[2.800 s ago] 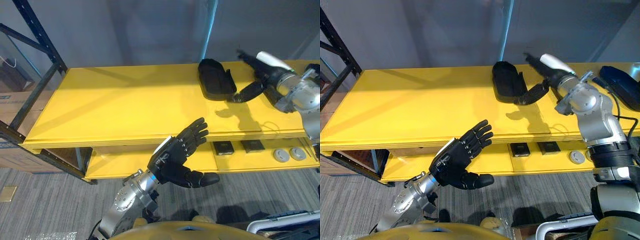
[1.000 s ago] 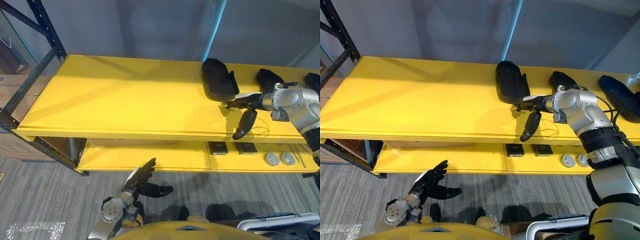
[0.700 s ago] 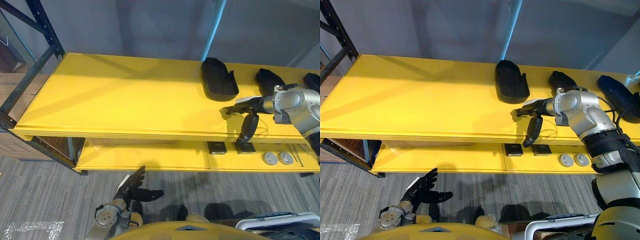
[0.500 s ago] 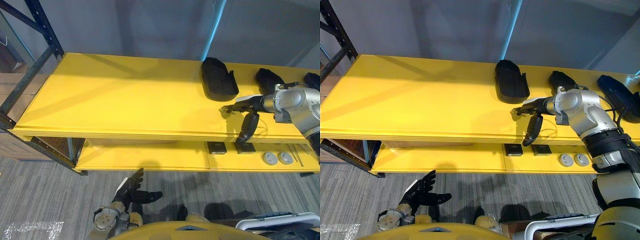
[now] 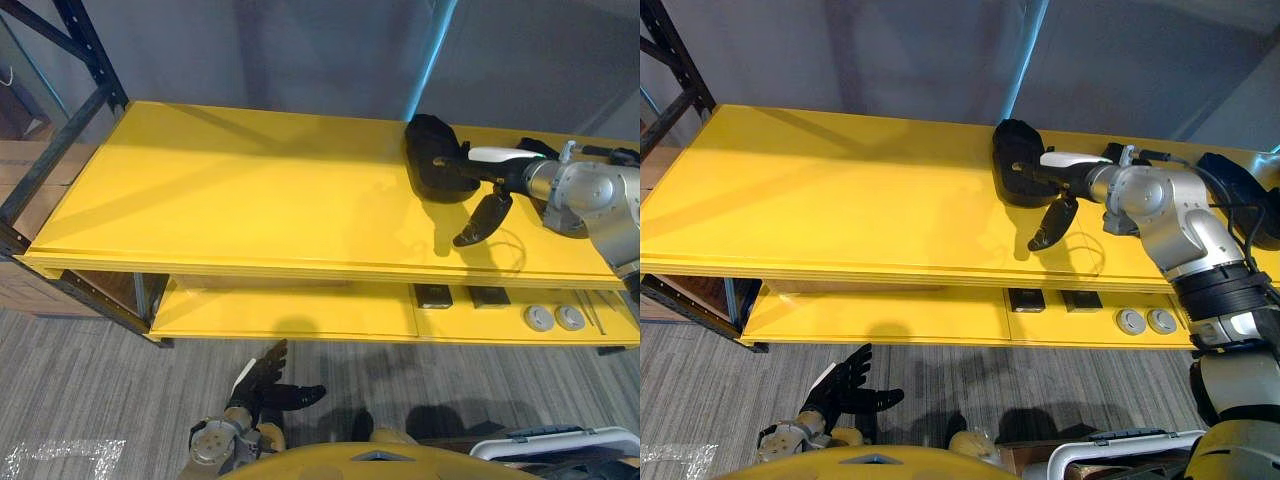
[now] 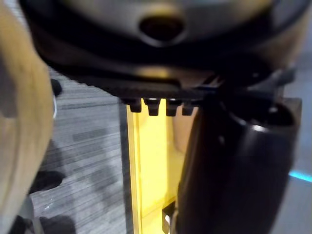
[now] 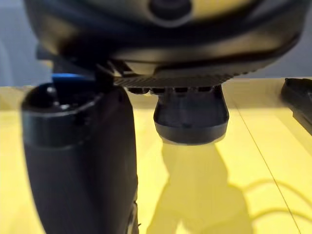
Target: Walk over and take three plastic housings, then place them on the shelf
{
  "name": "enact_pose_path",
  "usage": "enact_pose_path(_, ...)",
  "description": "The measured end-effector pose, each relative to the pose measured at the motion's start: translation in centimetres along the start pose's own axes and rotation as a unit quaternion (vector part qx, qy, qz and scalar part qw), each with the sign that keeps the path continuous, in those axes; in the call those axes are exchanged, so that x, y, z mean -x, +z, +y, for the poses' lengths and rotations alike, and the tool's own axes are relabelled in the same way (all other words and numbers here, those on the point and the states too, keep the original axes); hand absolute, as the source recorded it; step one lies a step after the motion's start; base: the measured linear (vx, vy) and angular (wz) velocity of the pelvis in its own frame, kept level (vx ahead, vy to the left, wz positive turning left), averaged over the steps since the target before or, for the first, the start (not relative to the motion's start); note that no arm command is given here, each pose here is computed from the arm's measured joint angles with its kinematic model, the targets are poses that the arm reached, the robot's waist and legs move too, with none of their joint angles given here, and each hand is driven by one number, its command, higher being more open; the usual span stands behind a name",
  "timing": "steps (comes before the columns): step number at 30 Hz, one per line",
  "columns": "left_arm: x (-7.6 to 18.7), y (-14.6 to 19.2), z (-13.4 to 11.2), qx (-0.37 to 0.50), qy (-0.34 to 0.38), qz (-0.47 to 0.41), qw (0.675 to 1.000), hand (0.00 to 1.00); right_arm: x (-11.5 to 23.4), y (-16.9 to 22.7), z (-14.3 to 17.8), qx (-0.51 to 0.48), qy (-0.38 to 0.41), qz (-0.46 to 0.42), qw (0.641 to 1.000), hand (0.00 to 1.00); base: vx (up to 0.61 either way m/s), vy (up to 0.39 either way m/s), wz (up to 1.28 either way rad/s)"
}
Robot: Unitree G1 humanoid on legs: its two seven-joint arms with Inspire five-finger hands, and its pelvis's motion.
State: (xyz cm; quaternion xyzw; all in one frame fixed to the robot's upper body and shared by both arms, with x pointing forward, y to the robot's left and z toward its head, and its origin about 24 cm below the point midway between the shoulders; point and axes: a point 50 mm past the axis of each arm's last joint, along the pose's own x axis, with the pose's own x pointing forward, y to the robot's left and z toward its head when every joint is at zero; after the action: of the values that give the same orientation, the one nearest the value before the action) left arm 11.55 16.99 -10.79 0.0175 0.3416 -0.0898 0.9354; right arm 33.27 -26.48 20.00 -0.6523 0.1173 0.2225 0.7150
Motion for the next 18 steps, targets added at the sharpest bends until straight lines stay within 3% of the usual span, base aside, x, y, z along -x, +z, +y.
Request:
enact_pose_path(4, -0.2, -0.1, 0.3, -0.007, 0.016, 0.003, 1.0, 1.0, -0.5, -1.1, 0.1, -0.017, 0.018, 0.029, 0.999, 1.0, 0.0, 0.0, 0.02)
enact_pose_path(11, -1.0, 0.6, 0.9, 0.009, 0.042, -0.011, 0.999, 1.0, 0.3, -1.3, -4.2, -0.018, -0.033, 0.06, 0.998, 1.0, -0.02, 0.008, 0.01)
enact_pose_path(18, -1.4, 0.8, 1.4, 0.019, 0.054, -0.013, 0.998, 1.0, 0.4, -0.8, -5.1, -0.008, -0.042, 0.052, 0.998, 1.0, 0.01, 0.001, 0.0)
